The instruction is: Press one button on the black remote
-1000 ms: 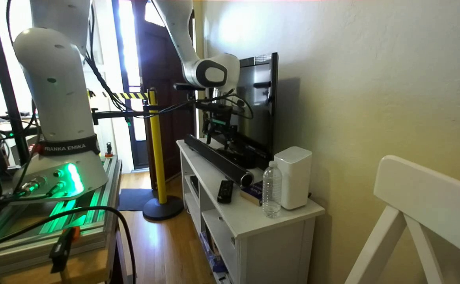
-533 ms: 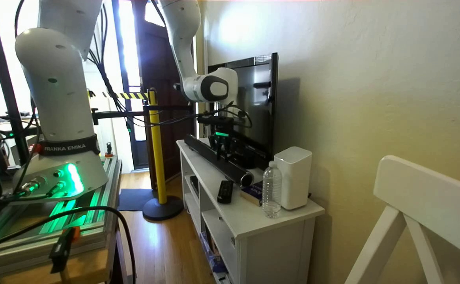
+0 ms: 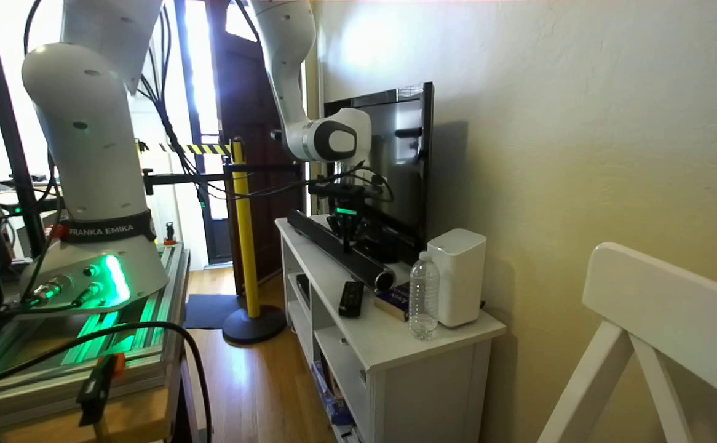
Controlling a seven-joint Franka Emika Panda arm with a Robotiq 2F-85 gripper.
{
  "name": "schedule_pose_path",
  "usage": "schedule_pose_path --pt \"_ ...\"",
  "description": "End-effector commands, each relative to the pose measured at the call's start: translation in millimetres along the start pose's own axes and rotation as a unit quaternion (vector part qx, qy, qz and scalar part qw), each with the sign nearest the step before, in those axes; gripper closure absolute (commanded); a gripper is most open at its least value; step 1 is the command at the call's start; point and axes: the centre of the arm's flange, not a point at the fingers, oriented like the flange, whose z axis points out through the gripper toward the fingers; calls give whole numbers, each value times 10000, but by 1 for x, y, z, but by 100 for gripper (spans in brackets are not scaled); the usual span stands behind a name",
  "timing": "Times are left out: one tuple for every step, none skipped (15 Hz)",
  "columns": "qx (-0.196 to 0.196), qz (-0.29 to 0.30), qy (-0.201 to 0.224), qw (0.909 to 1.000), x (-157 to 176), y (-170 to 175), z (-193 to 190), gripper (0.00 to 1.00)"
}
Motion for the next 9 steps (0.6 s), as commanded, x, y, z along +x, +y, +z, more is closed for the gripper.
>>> schedule_pose_path --pt "69 -51 1 10000 30 15 21 100" --pt "48 -37 -36 10000 36 18 26 100" --pt "72 -49 -50 9999 43 21 30 100" --pt "92 -76 -85 9999 49 24 35 100" --pt "113 -109 -152 9998 55 25 40 100" --pt "167 -165 -169 9996 61 25 44 100" --pt "242 -252 -242 9991 68 23 48 100" --pt "310 -332 -326 9984 73 20 53 100" --pt "378 -409 -393 9977 77 17 55 100"
